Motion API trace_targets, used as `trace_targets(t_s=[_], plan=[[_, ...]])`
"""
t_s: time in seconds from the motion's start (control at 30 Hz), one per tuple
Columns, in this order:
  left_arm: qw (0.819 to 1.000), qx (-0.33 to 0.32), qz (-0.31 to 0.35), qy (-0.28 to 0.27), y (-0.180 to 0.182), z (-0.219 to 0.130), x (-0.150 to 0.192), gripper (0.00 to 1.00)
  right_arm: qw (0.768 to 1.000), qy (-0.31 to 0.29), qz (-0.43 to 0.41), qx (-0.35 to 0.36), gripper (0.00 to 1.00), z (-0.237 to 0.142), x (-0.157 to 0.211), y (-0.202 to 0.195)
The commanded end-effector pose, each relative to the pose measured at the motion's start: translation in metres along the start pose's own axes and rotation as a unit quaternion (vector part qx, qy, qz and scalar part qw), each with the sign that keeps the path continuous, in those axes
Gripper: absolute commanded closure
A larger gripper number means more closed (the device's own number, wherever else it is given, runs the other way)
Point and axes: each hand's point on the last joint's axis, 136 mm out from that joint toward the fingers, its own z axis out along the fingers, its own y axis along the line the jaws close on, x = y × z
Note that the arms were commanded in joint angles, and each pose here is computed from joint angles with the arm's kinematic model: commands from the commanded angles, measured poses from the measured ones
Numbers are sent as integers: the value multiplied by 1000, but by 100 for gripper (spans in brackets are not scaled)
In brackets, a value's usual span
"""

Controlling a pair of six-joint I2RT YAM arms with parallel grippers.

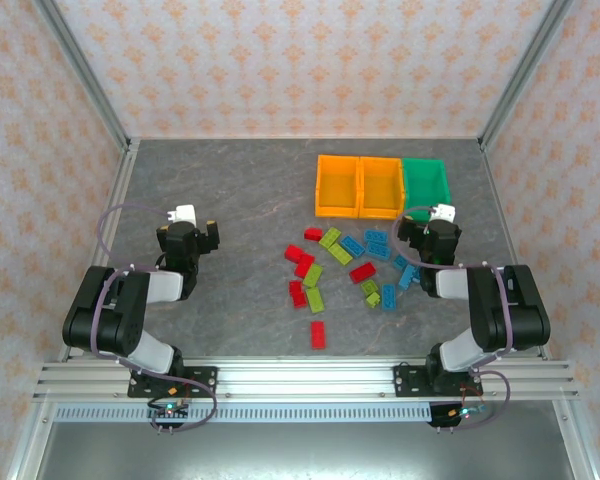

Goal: Sort the legos into containers by color

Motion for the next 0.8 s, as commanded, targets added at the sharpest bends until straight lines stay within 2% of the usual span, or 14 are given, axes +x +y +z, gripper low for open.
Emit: trace_targets(t_s=[0.0,0.13,0.2,0.27,0.37,0.47,0.53,0.6,0.67,0.73,0.77], plan=[[1000,2,1,-27,0,0,-20,0,1000,-10,10,9,1,2,-8,-4],[999,2,3,-38,0,-9,-27,0,999,1,28,36,1,-18,-32,-12],[999,-9,14,-36,3,-27,-42,0,991,25,97,85,1,-44,-49,-27],[999,-1,8,-34,0,-48,-60,0,983,68,153,77,3,-72,-59,-23],[998,41,-1,-37,-20,-89,-87,0,961,167,219,18,4,-110,-52,5],[991,133,0,-26,-55,-136,-108,0,936,255,240,-45,6,-147,-33,38],[979,201,17,-14,-78,-165,-116,0,925,299,226,-58,7,-169,-18,52],[959,276,62,3,-103,-196,-119,0,917,336,205,-63,9,-188,-3,61],[929,344,132,18,-125,-224,-114,0,910,368,181,-55,10,-202,12,64],[889,407,209,33,-144,-250,-102,0,904,395,154,-49,12,-210,28,66],[863,441,245,38,-153,-262,-92,0,902,406,140,-39,13,-212,36,65]])
